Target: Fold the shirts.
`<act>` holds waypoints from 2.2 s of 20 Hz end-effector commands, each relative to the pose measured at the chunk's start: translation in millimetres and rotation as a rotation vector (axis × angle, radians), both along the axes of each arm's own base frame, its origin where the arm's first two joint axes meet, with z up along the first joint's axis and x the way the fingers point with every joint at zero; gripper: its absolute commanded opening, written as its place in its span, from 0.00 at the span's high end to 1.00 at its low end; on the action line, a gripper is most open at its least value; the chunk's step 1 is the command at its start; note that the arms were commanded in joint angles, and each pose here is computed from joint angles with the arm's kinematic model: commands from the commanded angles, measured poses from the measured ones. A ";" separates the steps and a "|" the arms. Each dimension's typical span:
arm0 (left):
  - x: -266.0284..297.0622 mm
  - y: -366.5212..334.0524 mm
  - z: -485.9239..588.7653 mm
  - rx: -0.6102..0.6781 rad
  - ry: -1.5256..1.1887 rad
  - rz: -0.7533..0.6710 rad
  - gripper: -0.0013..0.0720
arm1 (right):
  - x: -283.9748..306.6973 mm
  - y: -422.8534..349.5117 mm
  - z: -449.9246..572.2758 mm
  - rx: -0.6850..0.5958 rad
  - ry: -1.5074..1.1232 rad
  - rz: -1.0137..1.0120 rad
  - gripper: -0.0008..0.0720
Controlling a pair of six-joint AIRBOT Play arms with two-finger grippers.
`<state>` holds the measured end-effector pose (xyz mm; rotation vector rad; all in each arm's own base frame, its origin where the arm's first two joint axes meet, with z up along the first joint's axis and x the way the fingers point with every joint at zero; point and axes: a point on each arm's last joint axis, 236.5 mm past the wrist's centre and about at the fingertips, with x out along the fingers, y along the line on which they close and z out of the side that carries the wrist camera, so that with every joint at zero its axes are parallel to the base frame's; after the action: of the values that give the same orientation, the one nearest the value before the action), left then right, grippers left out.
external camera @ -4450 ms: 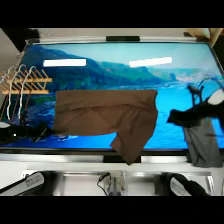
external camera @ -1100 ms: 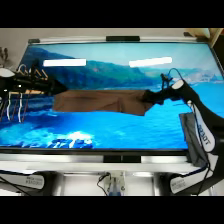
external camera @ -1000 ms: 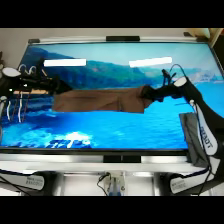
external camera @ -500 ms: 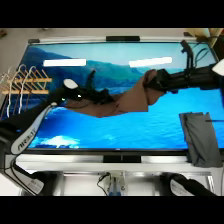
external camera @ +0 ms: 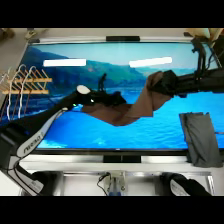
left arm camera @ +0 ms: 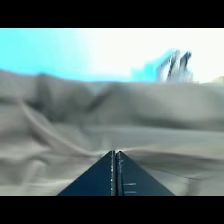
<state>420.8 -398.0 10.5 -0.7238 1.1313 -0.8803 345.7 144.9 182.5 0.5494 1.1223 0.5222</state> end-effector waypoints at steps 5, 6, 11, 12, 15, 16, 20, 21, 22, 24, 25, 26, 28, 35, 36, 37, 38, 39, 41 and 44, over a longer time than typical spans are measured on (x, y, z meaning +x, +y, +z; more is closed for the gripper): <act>63.0 211.8 121.7 0.098 -0.255 0.228 0.94 | 56.4 76.5 -78.3 -0.009 0.033 0.048 0.89; 62.0 236.2 141.8 0.099 -0.287 0.266 0.94 | 60.1 99.5 -94.5 -0.005 0.040 0.068 0.89; 30.0 283.8 217.0 0.112 -0.430 0.325 0.94 | 75.4 218.2 -183.7 0.124 0.111 0.027 0.88; 23.5 280.4 222.5 0.118 -0.445 0.311 0.94 | 79.6 233.6 -197.4 0.156 0.121 -0.009 0.63; 11.5 266.5 219.3 0.151 -0.451 0.253 0.94 | 83.5 259.7 -199.3 0.269 0.120 -0.021 0.17; 10.8 265.0 213.5 0.181 -0.452 0.240 0.94 | 81.2 254.9 -193.3 0.271 0.115 0.014 0.17; 9.1 262.4 196.2 0.256 -0.448 0.207 0.94 | 77.1 166.1 -171.4 0.100 0.112 0.120 0.17; 8.5 262.1 194.6 0.256 -0.443 0.205 0.94 | 76.2 128.9 -172.4 0.000 0.125 0.110 0.17; 8.1 262.0 192.4 0.256 -0.438 0.204 0.94 | 71.0 80.6 -178.4 -0.145 0.159 0.087 0.17; 7.5 261.9 189.4 0.256 -0.430 0.202 0.94 | 40.4 -21.9 -196.7 -0.467 0.306 0.040 0.17; 7.4 261.9 188.7 0.256 -0.428 0.203 0.94 | 17.4 -47.5 -206.0 -0.527 0.403 0.021 0.17; 7.4 261.8 188.7 0.256 -0.429 0.203 0.94 | -2.1 -43.1 -220.1 -0.467 0.477 0.016 0.17; 7.2 260.1 187.6 0.253 -0.424 0.203 0.94 | -17.2 -10.6 -254.0 -0.311 0.518 0.001 0.08; 1.5 243.0 179.7 0.246 -0.412 0.164 0.94 | 18.6 71.8 -282.9 -0.043 0.401 -0.140 0.08; 2.2 243.4 180.0 0.245 -0.413 0.167 0.94 | 17.4 82.9 -285.9 -0.030 0.405 -0.138 0.11; 2.1 243.4 179.9 0.246 -0.413 0.167 0.94 | 18.1 90.3 -289.6 -0.024 0.402 -0.143 0.39; 2.0 243.3 180.1 0.245 -0.413 0.167 0.94 | 23.5 92.4 -289.4 -0.019 0.382 -0.159 0.85; 1.9 243.3 180.1 0.245 -0.412 0.167 0.94 | 31.1 92.5 -283.3 -0.008 0.351 -0.161 0.88; 2.0 243.3 179.9 0.246 -0.413 0.166 0.94 | 57.0 88.2 -245.7 0.031 0.222 -0.099 0.89; 2.4 243.5 179.9 0.246 -0.413 0.168 0.94 | 98.1 54.5 -140.1 0.096 0.008 -0.070 0.89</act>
<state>422.7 -154.5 190.7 -0.4019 0.7796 -0.6937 415.7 219.2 -33.6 0.6958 1.2507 0.4143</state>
